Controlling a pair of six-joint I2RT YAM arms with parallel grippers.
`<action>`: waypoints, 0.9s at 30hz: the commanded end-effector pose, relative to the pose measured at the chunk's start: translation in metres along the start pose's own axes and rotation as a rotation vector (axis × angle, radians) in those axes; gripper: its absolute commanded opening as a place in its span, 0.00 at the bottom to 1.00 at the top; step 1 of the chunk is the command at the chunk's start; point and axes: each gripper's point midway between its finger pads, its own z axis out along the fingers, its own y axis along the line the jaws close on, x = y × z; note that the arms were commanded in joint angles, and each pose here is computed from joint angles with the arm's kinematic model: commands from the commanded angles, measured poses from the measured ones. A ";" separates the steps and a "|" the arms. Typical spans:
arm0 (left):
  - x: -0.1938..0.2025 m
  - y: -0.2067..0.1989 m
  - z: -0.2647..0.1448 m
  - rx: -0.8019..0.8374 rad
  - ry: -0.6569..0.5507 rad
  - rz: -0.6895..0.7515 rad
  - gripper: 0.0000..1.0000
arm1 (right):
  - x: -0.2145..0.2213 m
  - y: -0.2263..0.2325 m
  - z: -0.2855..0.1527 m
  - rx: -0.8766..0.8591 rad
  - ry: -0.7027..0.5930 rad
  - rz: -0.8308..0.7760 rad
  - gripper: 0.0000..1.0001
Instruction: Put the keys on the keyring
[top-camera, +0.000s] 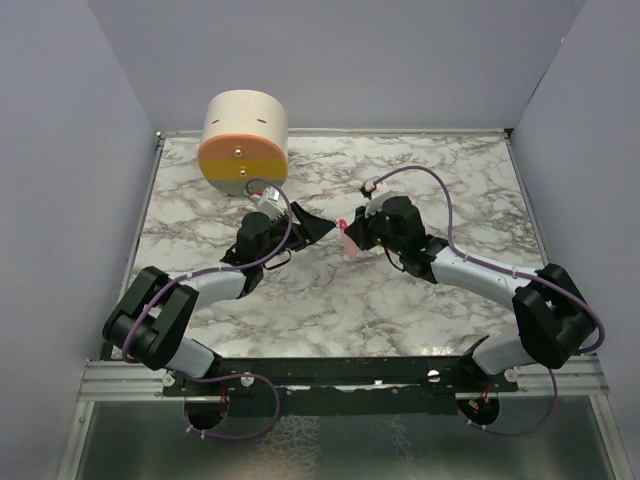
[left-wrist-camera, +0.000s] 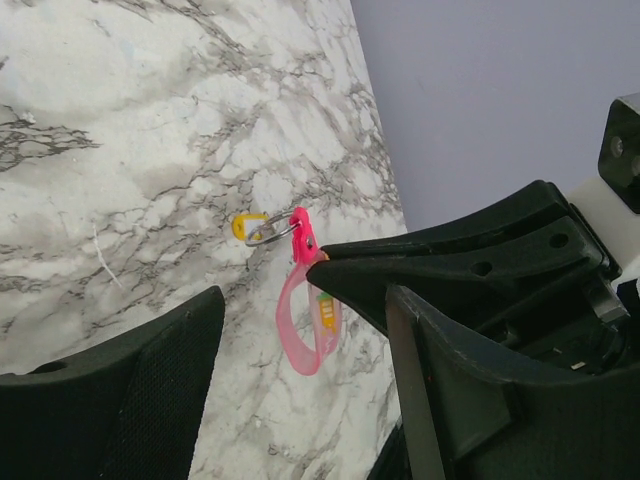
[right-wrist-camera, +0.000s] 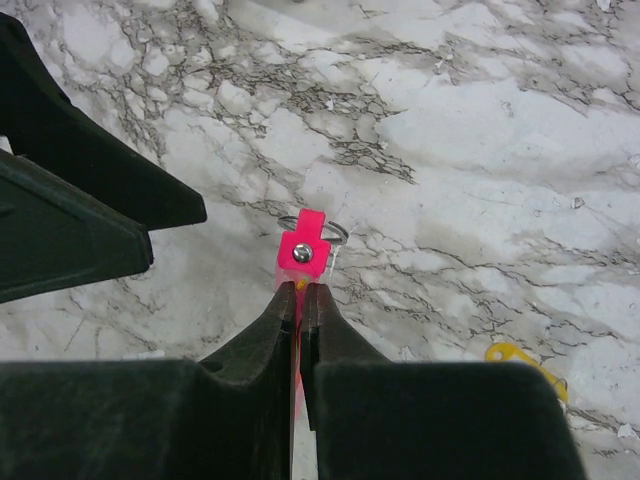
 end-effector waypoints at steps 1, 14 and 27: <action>-0.002 -0.031 0.012 0.091 0.012 -0.043 0.68 | -0.020 0.009 0.003 -0.040 -0.059 0.011 0.01; 0.005 -0.035 0.034 0.103 0.039 -0.054 0.68 | -0.031 0.019 0.003 -0.087 -0.093 0.012 0.01; 0.003 -0.030 0.046 0.089 0.033 -0.054 0.67 | -0.034 0.027 0.002 -0.128 -0.106 0.010 0.01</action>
